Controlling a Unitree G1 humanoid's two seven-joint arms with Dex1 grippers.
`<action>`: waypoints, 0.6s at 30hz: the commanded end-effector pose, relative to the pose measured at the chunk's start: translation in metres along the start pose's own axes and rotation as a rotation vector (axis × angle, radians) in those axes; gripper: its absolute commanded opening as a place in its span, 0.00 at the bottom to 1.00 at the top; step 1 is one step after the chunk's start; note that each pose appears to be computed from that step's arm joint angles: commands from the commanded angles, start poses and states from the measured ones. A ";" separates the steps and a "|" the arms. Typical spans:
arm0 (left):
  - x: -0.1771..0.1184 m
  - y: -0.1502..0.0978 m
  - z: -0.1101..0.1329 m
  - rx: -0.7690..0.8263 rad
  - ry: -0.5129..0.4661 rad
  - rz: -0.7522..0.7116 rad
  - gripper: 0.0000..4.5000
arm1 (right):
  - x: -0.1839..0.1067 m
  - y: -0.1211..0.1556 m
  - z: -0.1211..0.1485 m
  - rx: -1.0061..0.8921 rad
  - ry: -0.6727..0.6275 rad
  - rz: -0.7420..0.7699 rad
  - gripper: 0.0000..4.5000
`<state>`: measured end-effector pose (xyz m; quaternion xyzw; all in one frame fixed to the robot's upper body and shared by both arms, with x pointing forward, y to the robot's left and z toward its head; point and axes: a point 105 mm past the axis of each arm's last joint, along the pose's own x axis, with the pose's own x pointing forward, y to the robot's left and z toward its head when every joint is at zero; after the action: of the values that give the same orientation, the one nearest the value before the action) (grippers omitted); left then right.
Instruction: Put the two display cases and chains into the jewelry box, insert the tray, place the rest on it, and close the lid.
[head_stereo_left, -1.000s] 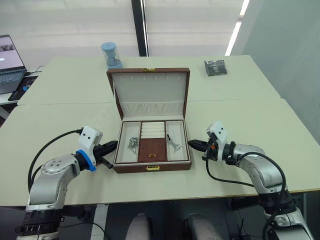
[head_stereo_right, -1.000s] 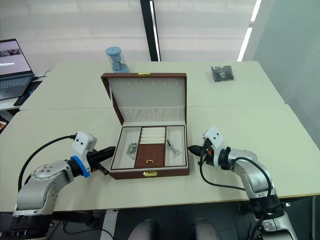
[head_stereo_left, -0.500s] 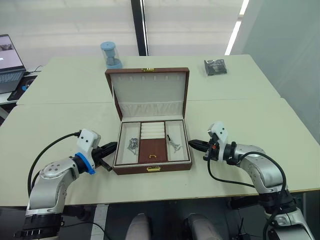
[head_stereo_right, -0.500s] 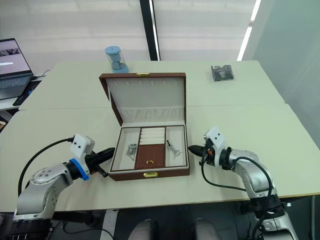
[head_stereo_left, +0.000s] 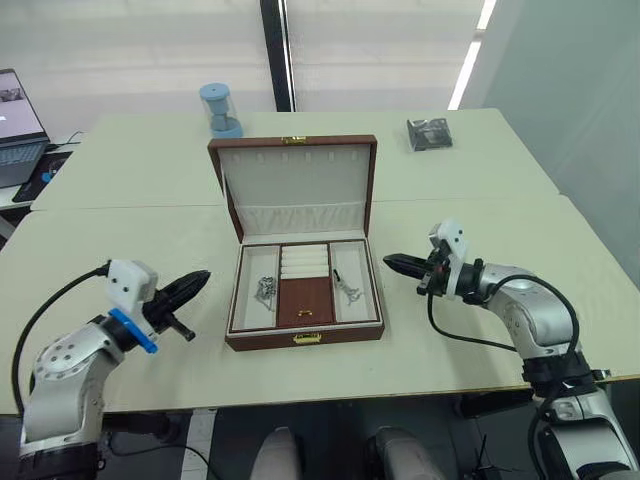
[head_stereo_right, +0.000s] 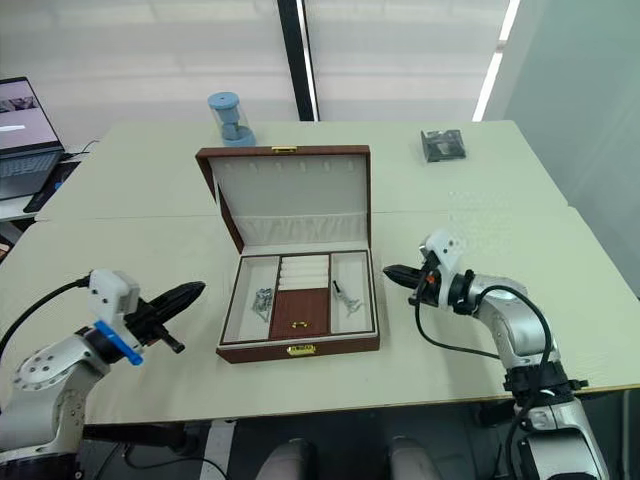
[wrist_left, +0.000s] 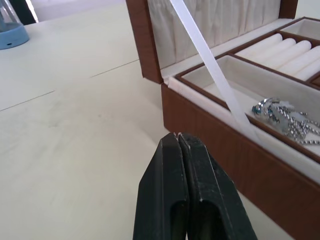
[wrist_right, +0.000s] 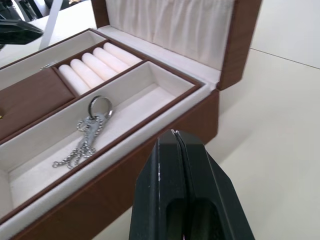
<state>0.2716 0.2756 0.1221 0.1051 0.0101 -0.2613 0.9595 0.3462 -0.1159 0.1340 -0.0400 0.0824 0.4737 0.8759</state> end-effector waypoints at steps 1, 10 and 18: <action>-0.021 -0.006 0.029 0.055 -0.118 0.034 0.00 | -0.004 -0.019 0.031 -0.059 -0.097 -0.025 0.00; -0.072 -0.064 0.050 -0.024 -0.194 0.105 0.00 | -0.001 -0.074 0.073 -0.067 -0.208 -0.125 0.00; -0.095 -0.100 0.055 -0.035 -0.205 0.167 0.00 | 0.024 -0.090 0.104 -0.126 -0.225 -0.150 0.00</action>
<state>0.1419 0.2353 0.1521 0.0450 -0.0696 -0.1846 0.9793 0.4417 -0.1303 0.2133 -0.0352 -0.0194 0.4192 0.9070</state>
